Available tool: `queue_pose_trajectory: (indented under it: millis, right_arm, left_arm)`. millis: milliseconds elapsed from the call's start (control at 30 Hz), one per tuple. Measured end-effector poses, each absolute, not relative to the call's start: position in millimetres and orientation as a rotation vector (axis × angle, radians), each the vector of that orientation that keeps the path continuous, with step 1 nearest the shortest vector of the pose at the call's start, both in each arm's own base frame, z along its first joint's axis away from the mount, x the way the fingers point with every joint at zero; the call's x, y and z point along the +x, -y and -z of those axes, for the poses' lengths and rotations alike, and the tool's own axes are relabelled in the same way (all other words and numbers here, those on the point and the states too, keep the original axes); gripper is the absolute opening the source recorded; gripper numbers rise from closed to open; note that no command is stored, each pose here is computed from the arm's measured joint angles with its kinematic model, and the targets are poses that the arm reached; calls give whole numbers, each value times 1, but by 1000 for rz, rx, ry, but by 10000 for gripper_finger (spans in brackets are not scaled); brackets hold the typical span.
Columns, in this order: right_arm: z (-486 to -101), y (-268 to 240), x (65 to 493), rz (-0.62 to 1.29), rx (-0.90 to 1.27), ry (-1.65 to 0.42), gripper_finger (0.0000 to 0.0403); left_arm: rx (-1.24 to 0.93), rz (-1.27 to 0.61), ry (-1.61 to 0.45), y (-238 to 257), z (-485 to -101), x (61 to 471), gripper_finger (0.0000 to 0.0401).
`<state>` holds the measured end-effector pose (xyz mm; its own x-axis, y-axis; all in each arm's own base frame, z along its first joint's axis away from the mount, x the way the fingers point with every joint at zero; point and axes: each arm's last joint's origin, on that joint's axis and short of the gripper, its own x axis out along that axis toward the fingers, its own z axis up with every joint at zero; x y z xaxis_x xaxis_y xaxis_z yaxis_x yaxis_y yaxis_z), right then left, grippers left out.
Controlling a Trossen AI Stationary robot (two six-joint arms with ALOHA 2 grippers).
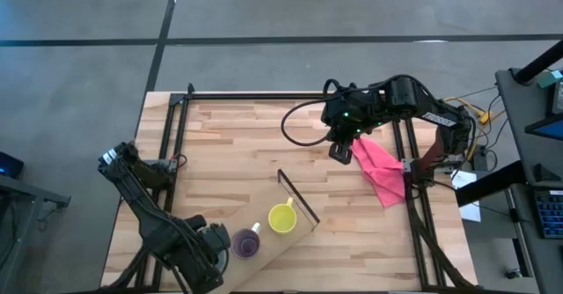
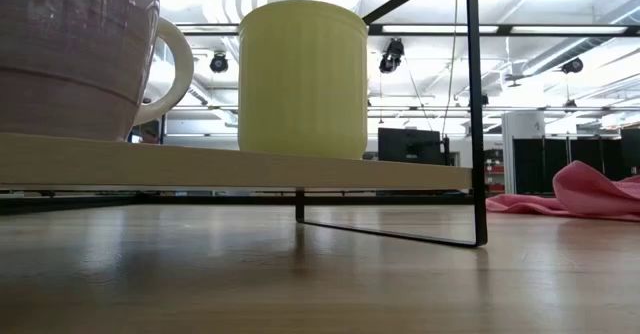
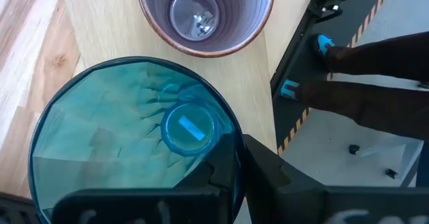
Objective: Stack small to large cups/mugs on shelf
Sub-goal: Put the blue cup on the shelf
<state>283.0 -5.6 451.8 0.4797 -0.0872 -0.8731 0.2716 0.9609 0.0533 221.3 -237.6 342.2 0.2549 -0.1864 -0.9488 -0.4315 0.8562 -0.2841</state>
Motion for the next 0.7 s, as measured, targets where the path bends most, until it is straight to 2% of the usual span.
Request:
queue_pose_trajectory:
  millis: [500, 700]
  right_arm:
    - [-452, 6, 283, 220, 195, -1049, 59]
    - [-452, 6, 283, 220, 195, -1050, 59]
  left_arm:
    - [-612, -115, -1342, 243, -340, 224, 1]
    - [-618, -147, -1381, 243, -333, 223, 29]
